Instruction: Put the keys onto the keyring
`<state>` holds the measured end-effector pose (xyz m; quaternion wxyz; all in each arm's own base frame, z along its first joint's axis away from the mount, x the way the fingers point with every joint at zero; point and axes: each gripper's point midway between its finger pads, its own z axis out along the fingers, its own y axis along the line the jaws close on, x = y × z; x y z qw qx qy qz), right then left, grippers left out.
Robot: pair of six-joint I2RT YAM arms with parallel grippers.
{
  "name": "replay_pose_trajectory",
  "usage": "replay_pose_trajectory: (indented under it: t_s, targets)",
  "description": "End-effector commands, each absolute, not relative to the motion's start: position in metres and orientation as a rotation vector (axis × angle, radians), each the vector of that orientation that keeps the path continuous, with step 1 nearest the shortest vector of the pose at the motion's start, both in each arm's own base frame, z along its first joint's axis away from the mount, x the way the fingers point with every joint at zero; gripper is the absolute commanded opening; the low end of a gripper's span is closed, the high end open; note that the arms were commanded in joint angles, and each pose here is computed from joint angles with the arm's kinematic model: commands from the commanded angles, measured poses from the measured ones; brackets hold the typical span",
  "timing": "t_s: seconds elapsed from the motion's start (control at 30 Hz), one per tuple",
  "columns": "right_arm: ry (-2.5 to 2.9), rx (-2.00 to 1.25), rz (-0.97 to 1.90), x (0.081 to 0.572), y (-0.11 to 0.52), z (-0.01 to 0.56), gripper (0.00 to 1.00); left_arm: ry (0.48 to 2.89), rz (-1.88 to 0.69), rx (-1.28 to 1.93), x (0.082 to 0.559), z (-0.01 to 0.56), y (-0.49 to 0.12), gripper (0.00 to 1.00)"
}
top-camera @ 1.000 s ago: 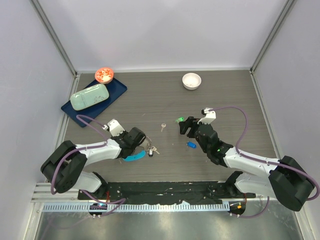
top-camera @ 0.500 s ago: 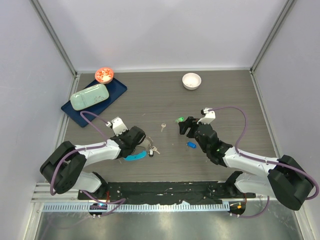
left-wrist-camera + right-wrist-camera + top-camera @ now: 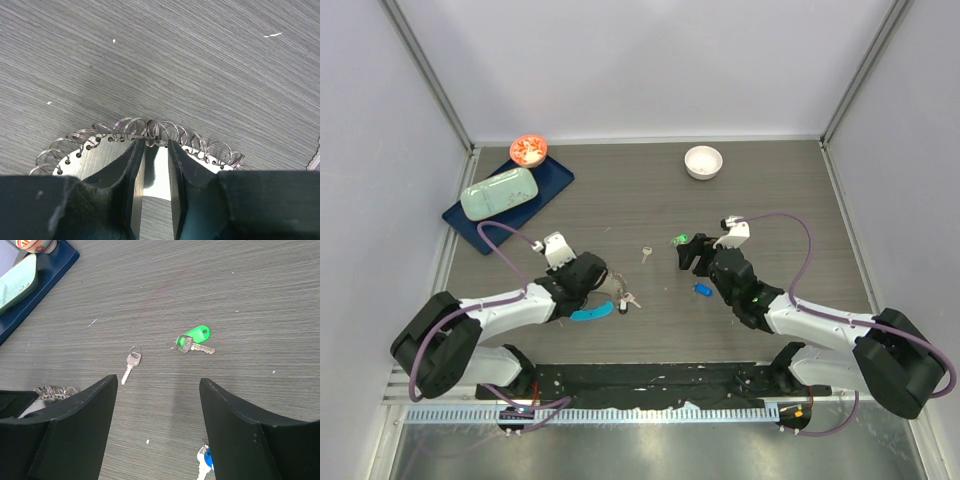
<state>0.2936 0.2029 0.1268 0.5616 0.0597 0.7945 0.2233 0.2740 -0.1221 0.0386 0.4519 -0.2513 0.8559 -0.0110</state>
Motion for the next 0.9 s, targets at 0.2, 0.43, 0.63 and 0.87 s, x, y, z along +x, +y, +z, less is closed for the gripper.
replay_pose_trajectory:
  t_s: [0.2,0.43,0.63,0.87]
  targets:
    - [1.817,0.155,0.56,0.3,0.209,0.143,0.73,2.096,0.041,-0.623,0.275,0.038,-0.112,0.28]
    - [1.824,0.151,0.559,0.299,0.209,0.141,0.72,2.105,0.059,-0.597,0.279,0.037,-0.114,0.23]
    - [1.826,0.148,0.561,0.3,0.21,0.141,0.73,2.119,0.07,-0.573,0.283,0.035,-0.118,0.23]
    - [1.832,0.145,0.562,0.3,0.212,0.139,0.73,2.113,0.084,-0.56,0.287,0.037,-0.118,0.22]
